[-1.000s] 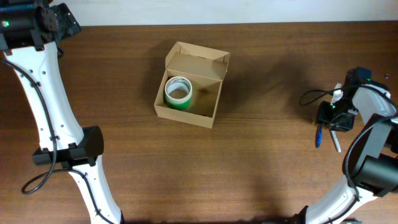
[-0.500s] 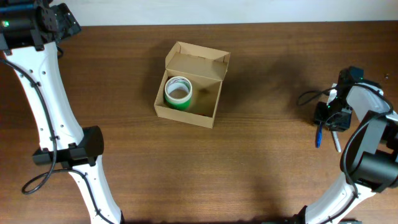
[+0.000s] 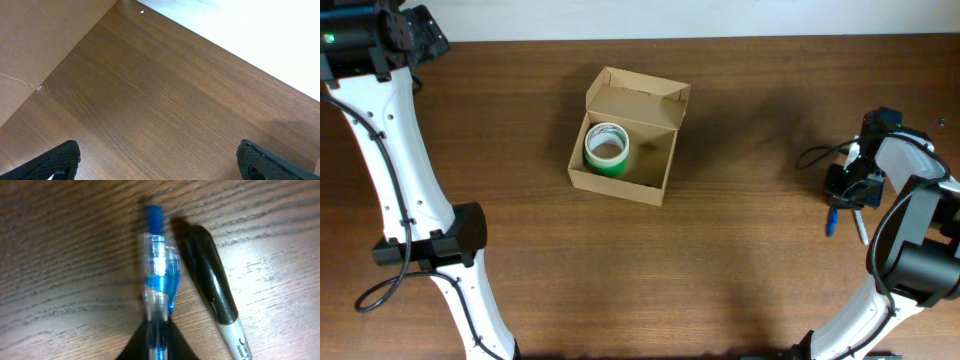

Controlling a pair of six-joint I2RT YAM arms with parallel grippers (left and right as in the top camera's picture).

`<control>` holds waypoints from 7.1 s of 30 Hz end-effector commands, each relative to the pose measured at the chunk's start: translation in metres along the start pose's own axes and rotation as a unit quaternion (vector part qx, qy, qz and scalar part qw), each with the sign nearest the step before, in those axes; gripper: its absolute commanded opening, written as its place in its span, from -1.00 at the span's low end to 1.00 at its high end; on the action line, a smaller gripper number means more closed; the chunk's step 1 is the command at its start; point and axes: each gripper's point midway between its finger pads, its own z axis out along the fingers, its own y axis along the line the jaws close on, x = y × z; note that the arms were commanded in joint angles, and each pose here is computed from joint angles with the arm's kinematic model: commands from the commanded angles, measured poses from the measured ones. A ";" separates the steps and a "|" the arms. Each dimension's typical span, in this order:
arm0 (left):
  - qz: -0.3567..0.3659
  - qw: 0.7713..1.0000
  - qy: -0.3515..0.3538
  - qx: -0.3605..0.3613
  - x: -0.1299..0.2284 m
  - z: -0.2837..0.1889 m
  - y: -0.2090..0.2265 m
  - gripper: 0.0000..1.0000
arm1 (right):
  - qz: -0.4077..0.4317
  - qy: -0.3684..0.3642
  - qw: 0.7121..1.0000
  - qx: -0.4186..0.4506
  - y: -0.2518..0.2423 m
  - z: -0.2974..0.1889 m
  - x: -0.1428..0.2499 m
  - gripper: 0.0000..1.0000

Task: Pack container
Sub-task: 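Lower the right gripper onto the blue pen to grasp it, then carry the blue pen with the right gripper over the box, then lower the blue pen into the box and open the right gripper, then move the right gripper to the black marker and grasp it, then carry the black marker with the right gripper into the box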

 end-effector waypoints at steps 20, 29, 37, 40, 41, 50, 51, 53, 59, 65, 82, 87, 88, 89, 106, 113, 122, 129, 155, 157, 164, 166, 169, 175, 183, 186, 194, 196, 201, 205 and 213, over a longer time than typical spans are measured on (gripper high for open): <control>0.001 1.000 -0.006 -0.004 -0.002 -0.005 0.005 1.00 | -0.210 -0.223 0.951 -0.043 0.136 -0.272 -0.035 -0.92; 0.001 1.000 -0.006 -0.004 -0.002 -0.005 0.005 1.00 | -0.585 -0.314 0.742 -0.094 0.319 -0.345 0.082 -0.92; 0.001 1.000 -0.006 -0.004 -0.002 -0.005 0.005 1.00 | -0.770 -0.237 0.588 -0.071 0.409 -0.274 0.159 -0.92; 0.001 1.000 -0.006 -0.004 -0.002 -0.005 0.005 1.00 | -0.801 -0.205 0.560 -0.055 0.424 -0.242 0.165 -0.92; 0.001 1.000 -0.006 -0.004 -0.002 -0.005 0.005 1.00 | -0.806 -0.196 0.557 -0.048 0.426 -0.232 0.163 -0.92; 0.001 1.000 -0.006 -0.004 -0.002 -0.005 0.005 1.00 | -0.801 -0.162 0.576 -0.014 0.432 -0.182 0.132 -0.93; 0.001 1.000 -0.006 -0.004 -0.002 -0.005 0.005 1.00 | -0.799 -0.161 0.579 -0.014 0.433 -0.178 0.128 -0.93; 0.001 1.000 -0.006 -0.004 -0.002 -0.005 0.005 1.00 | -0.796 -0.160 0.583 -0.022 0.433 -0.174 0.123 -0.92; 0.001 1.000 -0.006 -0.004 -0.002 -0.005 0.005 1.00 | -0.786 -0.139 0.600 -0.052 0.434 -0.158 0.122 -0.92; 0.001 1.000 -0.006 -0.004 -0.002 -0.005 0.005 1.00 | -0.787 -0.113 0.604 -0.060 0.438 -0.137 0.127 -0.93; 0.001 1.000 -0.006 -0.004 -0.002 -0.005 0.005 1.00 | -0.788 -0.061 0.607 -0.079 0.437 -0.103 0.147 -0.92; 0.001 1.000 -0.006 -0.004 -0.002 -0.005 0.005 1.00 | -0.793 -0.050 0.603 -0.077 0.436 -0.096 0.154 -0.92; 0.001 1.000 -0.006 -0.004 -0.002 -0.005 0.005 1.00 | -0.793 -0.049 0.603 -0.076 0.436 -0.095 0.154 -0.92; 0.001 1.000 -0.006 -0.004 -0.002 -0.005 0.005 1.00 | -0.792 -0.047 0.603 -0.076 0.435 -0.093 0.155 -0.90; 0.001 1.000 -0.006 -0.004 -0.002 -0.005 0.005 1.00 | -0.743 -0.138 0.655 -0.007 0.426 -0.148 0.122 -0.35; 0.001 1.000 -0.006 -0.004 -0.002 -0.005 0.005 1.00 | -0.617 -0.302 0.727 0.012 0.365 -0.286 0.077 -0.01; 0.001 1.000 -0.006 -0.004 -0.002 -0.005 0.005 1.00 | -0.365 -0.349 0.860 0.072 0.119 -0.296 -0.006 0.41; 0.001 1.000 -0.006 -0.004 -0.002 -0.005 0.005 1.00 | -0.231 -0.281 0.932 -0.006 0.011 -0.189 -0.014 0.40; 0.001 1.000 -0.006 -0.004 -0.002 -0.005 0.005 1.00 | -0.181 -0.062 0.982 0.005 -0.038 -0.015 -0.013 0.21; 0.001 1.000 -0.006 -0.004 -0.002 -0.005 0.005 1.00 | -0.181 -0.054 0.982 0.007 -0.039 -0.010 -0.011 0.17; 0.001 1.000 -0.006 -0.004 -0.002 -0.005 0.005 1.00 | -0.170 -0.030 0.985 0.028 -0.047 0.004 -0.007 0.14; 0.001 1.000 -0.006 -0.004 -0.002 -0.005 0.005 1.00 | -0.170 -0.027 0.985 0.030 -0.048 0.006 -0.007 0.01; 0.001 1.000 -0.006 -0.004 -0.002 -0.005 0.005 1.00 | -0.170 -0.026 0.985 0.031 -0.048 0.007 -0.007 -0.38; 0.001 1.000 -0.006 -0.004 -0.002 -0.005 0.005 1.00 | -0.154 -0.027 0.987 0.031 -0.048 0.007 -0.007 -0.92; 0.001 1.000 -0.006 -0.004 -0.002 -0.005 0.005 1.00 | -0.125 -0.093 0.987 -0.041 -0.017 -0.037 -0.042 -0.92; 0.001 1.000 -0.006 -0.004 -0.002 -0.005 0.005 1.00 | -0.117 -0.140 0.980 -0.077 0.006 -0.093 -0.068 -0.92; 0.001 1.000 -0.006 -0.004 -0.002 -0.005 0.005 1.00 | -0.169 -0.254 0.944 -0.124 0.104 -0.287 -0.067 -0.93; 0.001 1.000 -0.006 -0.004 -0.002 -0.005 0.005 1.00 | -0.229 -0.283 0.922 -0.134 0.144 -0.321 -0.049 -0.92; 0.001 1.000 -0.006 -0.004 -0.002 -0.005 0.005 1.00 | -0.464 -0.299 0.823 -0.137 0.260 -0.347 0.030 -0.92; 0.001 1.000 -0.006 -0.004 -0.002 -0.005 0.005 1.00 | -0.594 -0.285 0.749 -0.078 0.325 -0.325 0.077 -0.92; 0.001 1.000 -0.006 -0.004 -0.002 -0.005 0.005 1.00 | -0.761 -0.209 0.612 -0.042 0.415 -0.243 0.140 -0.92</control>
